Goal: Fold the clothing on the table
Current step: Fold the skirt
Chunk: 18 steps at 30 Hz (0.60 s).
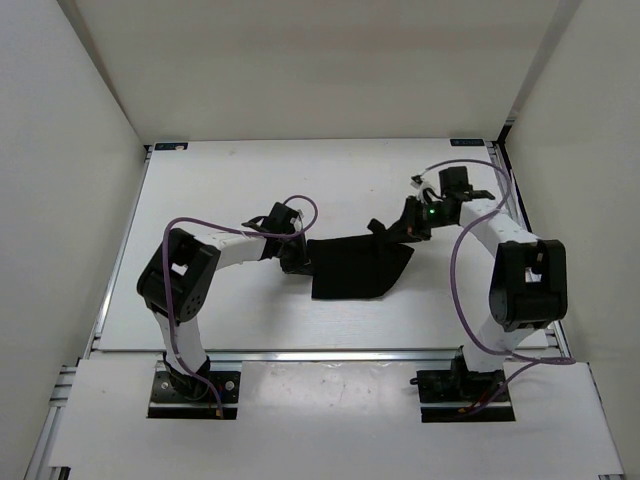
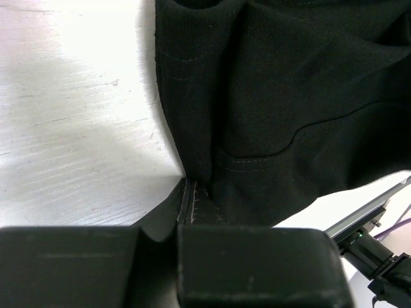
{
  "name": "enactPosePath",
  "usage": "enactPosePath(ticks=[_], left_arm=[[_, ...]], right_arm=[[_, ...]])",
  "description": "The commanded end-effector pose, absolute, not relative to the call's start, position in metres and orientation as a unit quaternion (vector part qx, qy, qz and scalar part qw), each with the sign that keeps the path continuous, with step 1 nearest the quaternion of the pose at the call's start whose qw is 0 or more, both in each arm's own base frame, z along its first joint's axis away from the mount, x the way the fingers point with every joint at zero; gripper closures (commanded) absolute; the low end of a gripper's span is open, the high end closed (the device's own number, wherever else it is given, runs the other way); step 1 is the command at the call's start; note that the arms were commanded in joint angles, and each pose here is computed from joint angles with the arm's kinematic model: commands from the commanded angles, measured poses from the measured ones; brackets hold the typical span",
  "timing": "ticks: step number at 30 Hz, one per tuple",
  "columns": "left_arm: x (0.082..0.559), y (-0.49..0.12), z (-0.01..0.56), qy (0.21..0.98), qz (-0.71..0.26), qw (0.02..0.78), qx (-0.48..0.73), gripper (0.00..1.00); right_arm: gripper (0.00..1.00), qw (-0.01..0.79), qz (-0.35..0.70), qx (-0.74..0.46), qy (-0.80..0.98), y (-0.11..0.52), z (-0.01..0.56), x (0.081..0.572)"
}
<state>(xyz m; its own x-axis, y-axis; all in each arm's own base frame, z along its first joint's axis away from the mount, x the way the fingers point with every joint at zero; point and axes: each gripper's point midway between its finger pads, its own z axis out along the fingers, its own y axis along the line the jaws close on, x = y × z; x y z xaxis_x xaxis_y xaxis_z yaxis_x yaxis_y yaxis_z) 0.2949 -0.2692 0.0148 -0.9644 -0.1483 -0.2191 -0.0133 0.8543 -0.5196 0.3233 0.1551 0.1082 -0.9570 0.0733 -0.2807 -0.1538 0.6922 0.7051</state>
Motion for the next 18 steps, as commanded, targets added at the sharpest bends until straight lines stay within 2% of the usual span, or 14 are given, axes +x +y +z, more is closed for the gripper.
enactPosePath(ticks=[1,8,18], left_arm=[[0.284,-0.252,-0.001,0.966,-0.231,0.106,-0.052,1.00],[0.291,-0.251,0.000,0.966,-0.227,0.112,-0.058,1.00],[0.296,-0.250,0.013,0.961,-0.235,0.127,-0.068,1.00]], right_arm=[[1.00,0.149,0.435,-0.080,0.884,0.200,0.150,0.318],[1.00,0.090,0.469,-0.149,0.866,0.260,0.150,0.298],[1.00,0.047,0.463,-0.179,0.867,0.297,0.120,0.303]])
